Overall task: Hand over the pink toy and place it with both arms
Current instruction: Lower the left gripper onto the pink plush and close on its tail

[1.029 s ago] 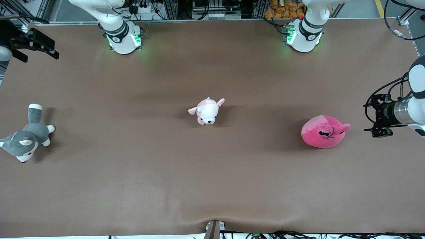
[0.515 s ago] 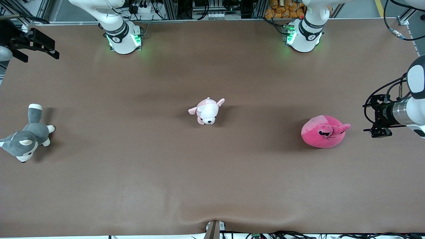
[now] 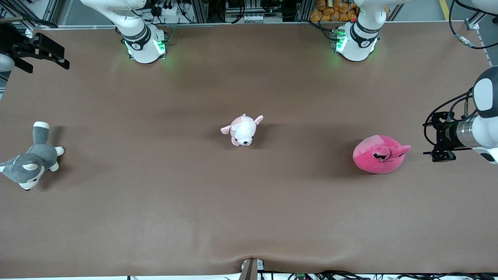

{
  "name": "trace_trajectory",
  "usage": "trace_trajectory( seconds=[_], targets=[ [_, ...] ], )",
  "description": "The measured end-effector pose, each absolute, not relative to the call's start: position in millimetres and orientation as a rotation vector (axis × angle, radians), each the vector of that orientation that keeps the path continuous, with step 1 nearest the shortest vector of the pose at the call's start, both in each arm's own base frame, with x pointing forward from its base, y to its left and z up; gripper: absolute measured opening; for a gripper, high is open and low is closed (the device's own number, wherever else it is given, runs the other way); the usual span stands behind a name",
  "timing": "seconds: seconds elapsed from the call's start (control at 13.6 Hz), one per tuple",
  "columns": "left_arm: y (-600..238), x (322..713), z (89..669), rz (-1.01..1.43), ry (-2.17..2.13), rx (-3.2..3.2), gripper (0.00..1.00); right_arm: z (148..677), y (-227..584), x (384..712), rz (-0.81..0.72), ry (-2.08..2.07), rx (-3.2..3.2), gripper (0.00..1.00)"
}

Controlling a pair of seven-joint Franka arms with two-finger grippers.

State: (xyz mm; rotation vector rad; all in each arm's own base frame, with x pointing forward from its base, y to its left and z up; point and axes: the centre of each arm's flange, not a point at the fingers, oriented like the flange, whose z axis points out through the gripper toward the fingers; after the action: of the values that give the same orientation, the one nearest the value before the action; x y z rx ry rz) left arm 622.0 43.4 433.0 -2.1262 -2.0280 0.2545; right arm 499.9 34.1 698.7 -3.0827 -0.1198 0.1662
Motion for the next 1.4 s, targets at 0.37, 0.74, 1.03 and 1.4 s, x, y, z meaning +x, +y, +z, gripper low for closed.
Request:
trace_trajectory(
  seconds=[0.37, 0.74, 1.03, 1.4],
  targets=[
    [45.1, 622.5, 430.8, 0.244, -2.018, -2.121, 1.00, 698.7, 34.1, 499.9, 0.166, -0.120, -3.083, 1.00],
    [43.9, 622.8, 431.0, 0.241, -2.016, -2.124, 1.00, 698.6, 34.1, 500.0, 0.166, -0.120, -3.083, 1.00],
    [44.0, 624.2, 434.2, 0.231, -2.020, -2.128, 1.00, 698.5, 34.1, 500.1, 0.167, -0.120, -3.083, 1.00],
    [43.3, 623.6, 432.5, 0.236, -2.017, -2.128, 1.00, 698.4, 34.1, 500.2, 0.167, -0.120, -3.082, 1.00]
  ],
)
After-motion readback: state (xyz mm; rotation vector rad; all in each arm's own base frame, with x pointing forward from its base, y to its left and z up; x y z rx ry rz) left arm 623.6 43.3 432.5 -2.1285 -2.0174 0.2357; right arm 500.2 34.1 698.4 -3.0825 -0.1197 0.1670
